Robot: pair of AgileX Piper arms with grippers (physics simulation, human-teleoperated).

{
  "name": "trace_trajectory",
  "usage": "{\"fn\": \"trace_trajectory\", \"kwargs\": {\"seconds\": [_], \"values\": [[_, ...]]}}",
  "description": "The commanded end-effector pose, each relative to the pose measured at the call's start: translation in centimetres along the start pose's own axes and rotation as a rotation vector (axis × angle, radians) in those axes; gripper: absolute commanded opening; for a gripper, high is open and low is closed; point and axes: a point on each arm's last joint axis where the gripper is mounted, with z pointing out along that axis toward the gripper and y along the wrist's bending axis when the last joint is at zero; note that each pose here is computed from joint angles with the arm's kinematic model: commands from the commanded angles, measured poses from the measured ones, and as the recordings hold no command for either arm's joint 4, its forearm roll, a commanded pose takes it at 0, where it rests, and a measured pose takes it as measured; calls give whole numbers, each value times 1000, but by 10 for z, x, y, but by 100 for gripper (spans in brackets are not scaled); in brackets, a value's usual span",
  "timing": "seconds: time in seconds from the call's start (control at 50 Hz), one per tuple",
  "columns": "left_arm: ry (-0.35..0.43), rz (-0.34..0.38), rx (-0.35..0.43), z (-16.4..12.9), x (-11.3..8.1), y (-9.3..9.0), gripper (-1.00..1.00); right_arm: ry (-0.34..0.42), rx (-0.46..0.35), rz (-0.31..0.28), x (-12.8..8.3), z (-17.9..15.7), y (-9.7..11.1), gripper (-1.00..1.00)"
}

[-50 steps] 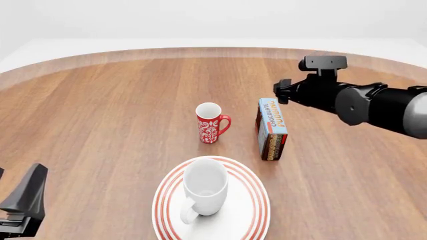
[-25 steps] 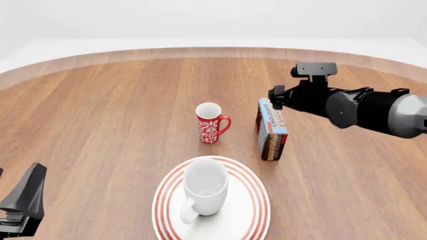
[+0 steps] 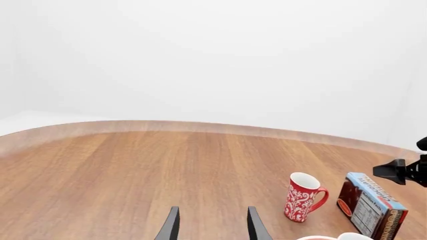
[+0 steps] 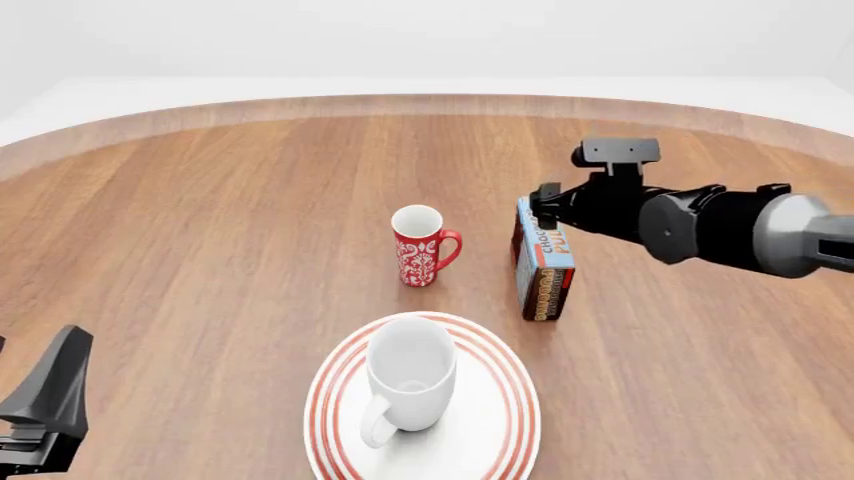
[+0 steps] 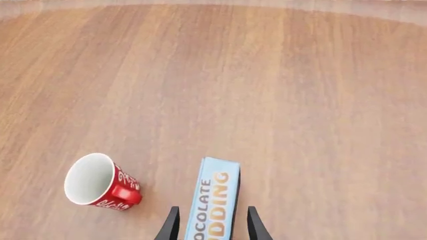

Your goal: Pick up the white mug and put it on the plate, and put the chocolate pudding to the right of the plate.

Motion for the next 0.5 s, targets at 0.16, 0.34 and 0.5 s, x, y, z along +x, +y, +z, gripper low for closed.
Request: {"fn": "trace_trajectory", "kwargs": {"seconds": [0.16, 0.34, 0.5], "values": [[0, 1, -5, 0, 0, 0, 100, 19, 0, 15, 10, 10, 0, 100], [0, 0, -7, 0, 0, 0, 100, 32, -4, 19, 15, 15, 2, 100], [1, -1, -9, 0, 1, 1, 100, 47, -6, 17, 22, 21, 3, 100]]}}
